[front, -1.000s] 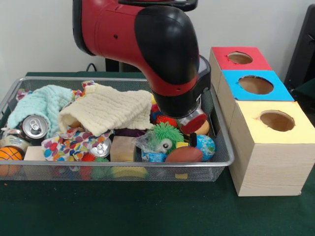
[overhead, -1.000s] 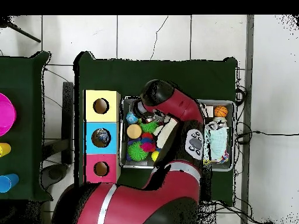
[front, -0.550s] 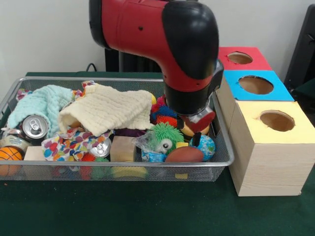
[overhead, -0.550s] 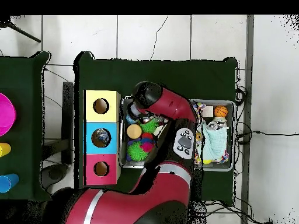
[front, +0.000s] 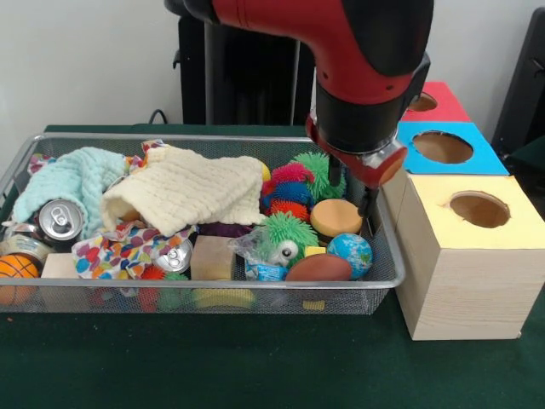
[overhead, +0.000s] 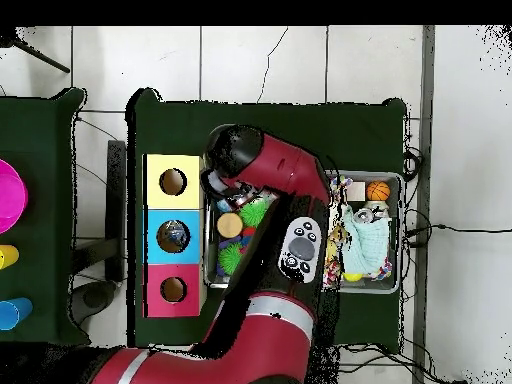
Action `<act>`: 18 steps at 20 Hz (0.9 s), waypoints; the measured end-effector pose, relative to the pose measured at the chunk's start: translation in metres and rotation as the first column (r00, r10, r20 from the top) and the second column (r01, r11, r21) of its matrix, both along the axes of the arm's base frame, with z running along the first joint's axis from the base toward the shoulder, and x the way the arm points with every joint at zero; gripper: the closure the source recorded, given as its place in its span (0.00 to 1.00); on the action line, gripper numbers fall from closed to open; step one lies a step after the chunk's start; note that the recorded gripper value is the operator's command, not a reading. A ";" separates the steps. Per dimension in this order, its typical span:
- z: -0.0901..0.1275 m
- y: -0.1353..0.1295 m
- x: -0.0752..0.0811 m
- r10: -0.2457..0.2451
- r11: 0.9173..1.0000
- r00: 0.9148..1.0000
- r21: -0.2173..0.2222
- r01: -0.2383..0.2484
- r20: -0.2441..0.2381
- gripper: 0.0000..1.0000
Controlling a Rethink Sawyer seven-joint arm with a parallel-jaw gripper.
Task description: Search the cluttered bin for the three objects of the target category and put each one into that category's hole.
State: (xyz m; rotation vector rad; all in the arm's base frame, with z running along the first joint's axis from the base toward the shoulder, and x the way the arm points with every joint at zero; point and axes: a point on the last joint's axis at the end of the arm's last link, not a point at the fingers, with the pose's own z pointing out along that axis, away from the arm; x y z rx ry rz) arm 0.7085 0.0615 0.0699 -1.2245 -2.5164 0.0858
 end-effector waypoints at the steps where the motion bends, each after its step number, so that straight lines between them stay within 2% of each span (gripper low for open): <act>1: 0.004 -0.002 0.001 0.003 1.000 1.000 -0.007 -0.003 0.004 0.00; 6: 0.022 -0.015 0.010 0.014 0.999 0.999 -0.052 -0.012 0.034 0.00; 10: 0.023 -0.026 0.009 0.021 0.996 0.999 -0.090 -0.017 0.043 0.00; 11: 0.019 -0.034 0.009 0.029 0.993 0.998 -0.118 -0.022 0.055 0.00; 14: 0.008 -0.044 0.010 0.047 0.986 0.995 -0.162 -0.032 0.088 0.00; 18: -0.011 -0.054 0.014 0.074 0.976 0.986 -0.214 -0.040 0.150 0.00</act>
